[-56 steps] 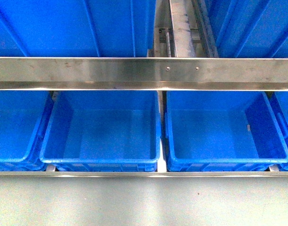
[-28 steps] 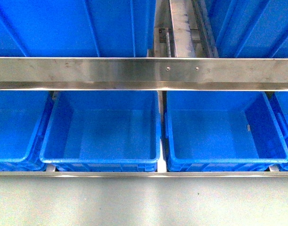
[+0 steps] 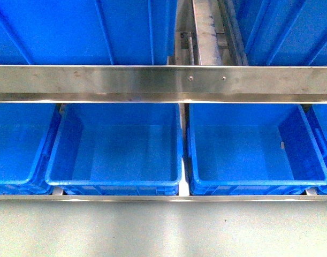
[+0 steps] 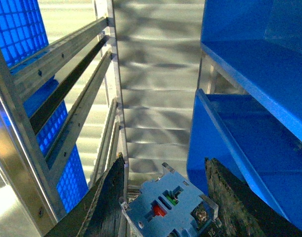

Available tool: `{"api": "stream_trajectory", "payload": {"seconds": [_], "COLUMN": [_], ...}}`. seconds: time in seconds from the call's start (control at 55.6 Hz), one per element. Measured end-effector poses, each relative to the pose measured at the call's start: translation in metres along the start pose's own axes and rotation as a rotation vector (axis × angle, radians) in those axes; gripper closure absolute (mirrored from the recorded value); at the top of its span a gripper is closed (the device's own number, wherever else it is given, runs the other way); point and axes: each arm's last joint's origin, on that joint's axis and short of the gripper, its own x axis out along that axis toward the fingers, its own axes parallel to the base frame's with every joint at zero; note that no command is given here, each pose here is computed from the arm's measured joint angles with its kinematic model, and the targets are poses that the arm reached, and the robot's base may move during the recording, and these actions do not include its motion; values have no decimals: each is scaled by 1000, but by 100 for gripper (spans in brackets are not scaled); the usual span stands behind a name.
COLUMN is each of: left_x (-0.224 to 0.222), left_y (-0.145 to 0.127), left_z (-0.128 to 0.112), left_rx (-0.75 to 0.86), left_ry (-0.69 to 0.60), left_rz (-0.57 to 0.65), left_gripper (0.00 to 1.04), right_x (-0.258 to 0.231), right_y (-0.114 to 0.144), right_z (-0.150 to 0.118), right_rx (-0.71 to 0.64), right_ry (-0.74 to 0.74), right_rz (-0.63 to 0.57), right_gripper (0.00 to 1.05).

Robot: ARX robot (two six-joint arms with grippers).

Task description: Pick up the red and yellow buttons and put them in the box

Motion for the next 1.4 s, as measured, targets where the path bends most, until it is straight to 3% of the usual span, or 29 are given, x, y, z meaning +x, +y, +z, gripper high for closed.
{"api": "stream_trajectory", "payload": {"seconds": [0.234,0.27,0.45,0.611,0.863,1.025,1.259,1.403], "left_x": [6,7,11,12,12,9,-15,-59], "left_y": [1,1,2,2,-3,-23,-78,-119], "left_z": [-7,-8,-11,-11,-8,6,44,65], "left_rx": [-8,-8,23,43,70,104,252,472], "left_ry": [8,7,6,-6,-23,-69,-135,-123], "left_rz": [5,6,16,30,25,-6,-21,82], "left_gripper": [72,68,30,6,8,8,8,8], "right_x": [-5,-6,-10,-12,-11,-9,1,6], "right_y": [-1,-1,5,8,9,5,-11,-15], "right_z": [9,11,18,21,24,24,21,16], "right_rx": [-9,-9,-35,-34,-36,-40,-83,-146], "right_ry": [-16,-18,-24,-33,-49,-55,-59,-52], "right_rz": [-11,-10,9,20,24,14,-38,-54], "right_gripper": [63,63,63,63,63,63,63,63]}}
